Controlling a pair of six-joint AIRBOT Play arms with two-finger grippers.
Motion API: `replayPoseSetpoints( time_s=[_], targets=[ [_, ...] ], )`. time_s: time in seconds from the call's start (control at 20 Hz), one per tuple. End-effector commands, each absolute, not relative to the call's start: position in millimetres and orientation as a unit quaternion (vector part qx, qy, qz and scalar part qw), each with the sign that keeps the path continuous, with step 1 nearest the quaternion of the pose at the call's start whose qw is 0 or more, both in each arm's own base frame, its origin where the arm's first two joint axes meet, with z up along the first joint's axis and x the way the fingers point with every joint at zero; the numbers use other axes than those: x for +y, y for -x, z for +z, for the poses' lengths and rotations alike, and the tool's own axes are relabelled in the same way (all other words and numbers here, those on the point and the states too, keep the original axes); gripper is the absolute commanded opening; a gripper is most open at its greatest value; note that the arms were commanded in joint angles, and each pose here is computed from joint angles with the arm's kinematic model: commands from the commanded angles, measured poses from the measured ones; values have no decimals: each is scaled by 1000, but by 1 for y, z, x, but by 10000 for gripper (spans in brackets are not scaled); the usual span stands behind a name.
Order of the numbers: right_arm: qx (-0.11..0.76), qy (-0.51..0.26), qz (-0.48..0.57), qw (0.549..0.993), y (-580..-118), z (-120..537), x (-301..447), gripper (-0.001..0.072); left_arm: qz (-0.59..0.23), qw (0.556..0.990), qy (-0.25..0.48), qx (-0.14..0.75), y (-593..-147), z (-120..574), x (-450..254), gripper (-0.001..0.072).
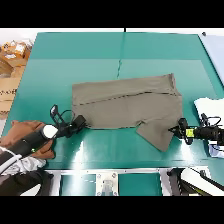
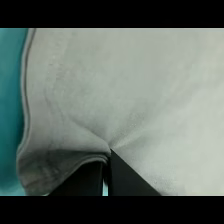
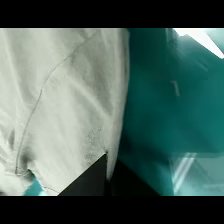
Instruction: Fold the shirts.
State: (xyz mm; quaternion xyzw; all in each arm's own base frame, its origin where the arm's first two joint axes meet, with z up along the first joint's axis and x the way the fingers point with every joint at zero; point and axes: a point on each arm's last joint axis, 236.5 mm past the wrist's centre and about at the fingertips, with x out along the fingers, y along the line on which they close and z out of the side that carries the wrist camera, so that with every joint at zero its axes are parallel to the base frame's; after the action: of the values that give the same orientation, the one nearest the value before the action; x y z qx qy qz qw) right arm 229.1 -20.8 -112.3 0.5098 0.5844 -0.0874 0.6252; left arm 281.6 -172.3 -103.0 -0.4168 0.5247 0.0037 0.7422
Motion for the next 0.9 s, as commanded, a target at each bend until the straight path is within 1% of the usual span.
replayPoseSetpoints(
  time_s=[0.0,0.15,0.25,0.4,0.55,0.65,0.85],
  targets=[
    [578,-504,-89,635,-228,-100,-21,18,-20,751,381,538,-288,-94,-149,22],
    [552,-498,-90,663,-234,-76,-24,18,-56,769,353,530,-305,-73,-148,22],
    [539,-487,-80,683,-242,-55,-27,18,-80,785,321,523,-317,-54,-149,23],
    [516,-461,-54,720,-268,-17,-33,18,-98,806,280,512,-337,-32,-148,22],
    [469,-431,-24,770,-315,26,-35,17,-101,806,279,512,-364,-17,-146,23],
    [450,-411,-14,792,-350,41,-39,18,-95,814,285,496,-389,-6,-139,23],
    [455,-386,5,803,-426,25,-38,18,-94,824,283,482,-438,-5,-142,23]
  ],
)
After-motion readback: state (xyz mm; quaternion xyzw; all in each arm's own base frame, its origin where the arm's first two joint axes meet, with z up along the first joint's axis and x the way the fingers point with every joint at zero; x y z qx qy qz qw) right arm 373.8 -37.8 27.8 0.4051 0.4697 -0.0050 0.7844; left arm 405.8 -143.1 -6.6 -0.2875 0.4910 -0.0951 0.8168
